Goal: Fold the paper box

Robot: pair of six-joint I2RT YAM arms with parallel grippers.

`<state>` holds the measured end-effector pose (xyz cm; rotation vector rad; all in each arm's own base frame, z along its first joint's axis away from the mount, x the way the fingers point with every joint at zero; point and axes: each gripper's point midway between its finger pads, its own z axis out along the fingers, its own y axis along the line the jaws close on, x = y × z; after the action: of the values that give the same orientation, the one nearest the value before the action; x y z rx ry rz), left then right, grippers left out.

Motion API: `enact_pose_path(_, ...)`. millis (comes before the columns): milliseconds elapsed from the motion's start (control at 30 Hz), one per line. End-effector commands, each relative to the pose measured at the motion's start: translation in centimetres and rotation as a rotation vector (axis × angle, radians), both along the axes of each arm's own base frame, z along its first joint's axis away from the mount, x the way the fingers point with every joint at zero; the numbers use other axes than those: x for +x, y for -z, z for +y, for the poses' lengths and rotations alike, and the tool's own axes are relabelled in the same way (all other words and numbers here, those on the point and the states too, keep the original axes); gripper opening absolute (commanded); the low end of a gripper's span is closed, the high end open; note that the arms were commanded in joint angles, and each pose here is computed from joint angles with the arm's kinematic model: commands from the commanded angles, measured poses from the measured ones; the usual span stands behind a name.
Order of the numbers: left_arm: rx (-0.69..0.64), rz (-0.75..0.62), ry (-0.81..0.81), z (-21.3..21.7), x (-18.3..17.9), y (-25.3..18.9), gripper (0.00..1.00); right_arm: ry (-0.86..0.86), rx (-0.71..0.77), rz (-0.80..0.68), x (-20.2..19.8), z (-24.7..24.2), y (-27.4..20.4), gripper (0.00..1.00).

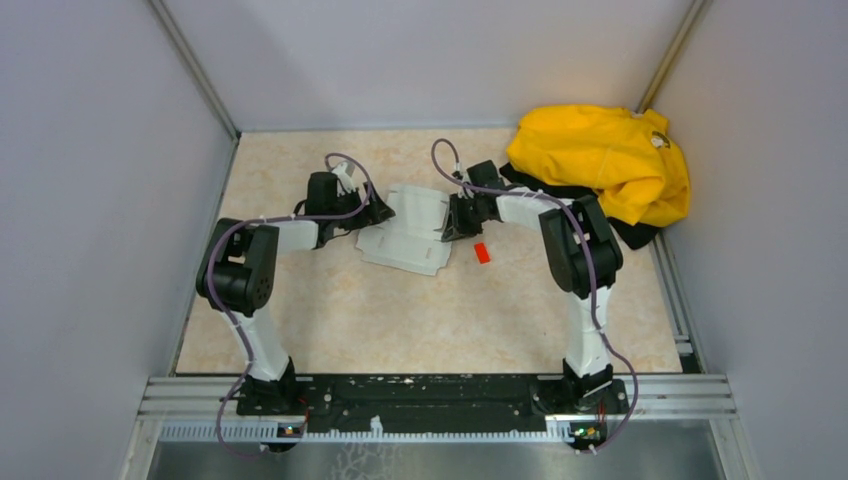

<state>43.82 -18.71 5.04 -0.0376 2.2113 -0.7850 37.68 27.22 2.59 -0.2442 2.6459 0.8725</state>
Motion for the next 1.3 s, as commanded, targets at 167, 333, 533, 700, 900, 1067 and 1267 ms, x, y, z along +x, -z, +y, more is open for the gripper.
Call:
enact_pose_path(167, -0.020, -0.027, 0.043, -0.4, -0.3, -1.2, 0.76, -0.045, -0.073, -0.063, 2.0, 0.2, -1.0, 0.10)
enact_pose_path(333, -0.015, -0.012, 0.049, -0.3, -0.9, -1.1, 0.70, -0.044, -0.093, -0.072, 2.4, 0.0, -1.0, 0.12)
enact_pose_path(533, -0.006, -0.009, 0.049, -0.1, -1.2, -0.9, 0.65, -0.041, -0.100, -0.074, 2.6, 0.0, -0.9, 0.15)
enact_pose_path(700, -0.016, -0.013, 0.057, -0.4, -0.6, -0.8, 0.58, -0.035, -0.109, -0.082, 3.0, 0.0, -1.1, 0.18)
enact_pose_path(900, -0.026, -0.015, 0.064, -0.7, -0.2, -1.0, 0.52, -0.028, -0.119, -0.103, 3.8, 0.0, -1.9, 0.23)
enact_pose_path(1067, -0.025, -0.013, 0.068, -0.8, -0.1, -0.9, 0.47, -0.025, -0.126, -0.109, 4.2, 0.0, -2.0, 0.27)
enact_pose_path(1267, -0.031, -0.010, 0.076, -1.0, -0.1, -0.8, 0.43, -0.025, -0.126, -0.108, 4.3, 0.0, -1.9, 0.21)
